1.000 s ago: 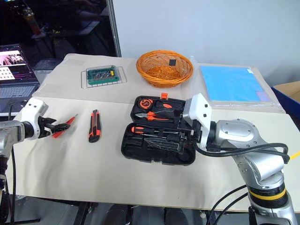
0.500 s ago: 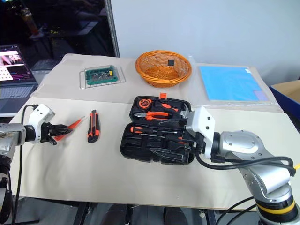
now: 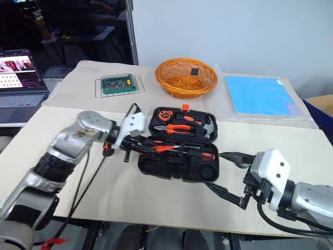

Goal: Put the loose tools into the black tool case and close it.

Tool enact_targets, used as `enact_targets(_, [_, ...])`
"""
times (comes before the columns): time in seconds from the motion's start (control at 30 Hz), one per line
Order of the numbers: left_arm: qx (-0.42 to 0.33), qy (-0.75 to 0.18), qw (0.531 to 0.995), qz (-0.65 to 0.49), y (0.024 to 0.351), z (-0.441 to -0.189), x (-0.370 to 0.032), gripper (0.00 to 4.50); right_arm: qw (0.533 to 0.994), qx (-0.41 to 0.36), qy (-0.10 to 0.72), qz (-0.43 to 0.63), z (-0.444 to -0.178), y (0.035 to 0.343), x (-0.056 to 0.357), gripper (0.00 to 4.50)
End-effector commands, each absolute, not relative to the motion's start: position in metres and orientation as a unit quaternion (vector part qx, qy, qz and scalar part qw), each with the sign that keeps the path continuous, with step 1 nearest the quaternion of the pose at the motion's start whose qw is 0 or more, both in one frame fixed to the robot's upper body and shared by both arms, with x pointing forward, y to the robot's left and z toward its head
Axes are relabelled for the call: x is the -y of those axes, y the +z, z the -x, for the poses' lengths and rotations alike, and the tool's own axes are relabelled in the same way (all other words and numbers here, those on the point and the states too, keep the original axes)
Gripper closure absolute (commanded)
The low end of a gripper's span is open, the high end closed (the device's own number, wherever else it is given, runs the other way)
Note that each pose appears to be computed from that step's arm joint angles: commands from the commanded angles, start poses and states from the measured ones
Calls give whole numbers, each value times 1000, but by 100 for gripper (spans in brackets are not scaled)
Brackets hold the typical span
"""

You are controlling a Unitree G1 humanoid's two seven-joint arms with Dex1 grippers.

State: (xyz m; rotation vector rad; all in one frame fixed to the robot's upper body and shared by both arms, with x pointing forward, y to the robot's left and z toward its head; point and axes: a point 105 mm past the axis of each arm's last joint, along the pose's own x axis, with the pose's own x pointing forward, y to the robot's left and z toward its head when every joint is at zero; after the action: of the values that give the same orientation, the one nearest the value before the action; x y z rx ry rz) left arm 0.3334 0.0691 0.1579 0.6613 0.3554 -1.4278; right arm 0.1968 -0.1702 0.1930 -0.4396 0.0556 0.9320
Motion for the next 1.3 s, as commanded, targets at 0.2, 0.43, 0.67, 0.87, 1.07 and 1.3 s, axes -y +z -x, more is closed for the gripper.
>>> enact_targets(0.2, [-166,-635,647,-389,145,-353,-59,406,868,-13,437,237,-191,202,166,0])
enact_targets(0.43, [-176,-649,627,-394,132,-349,-48,406,869,-15,433,238,-192,201,166,0])
enact_targets(0.67, [-185,-658,617,-390,127,-342,-37,406,871,-16,431,237,-193,201,166,0])
enact_targets(0.87, [-195,-660,615,-386,127,-340,-35,356,870,-16,432,236,-193,200,165,0])
enact_targets(1.07, [-134,-680,673,-258,174,-335,-31,167,870,-17,432,235,-191,200,164,0])
enact_targets(1.3, [-79,-653,749,-84,178,-334,-53,322,875,-12,430,223,-193,198,163,0])
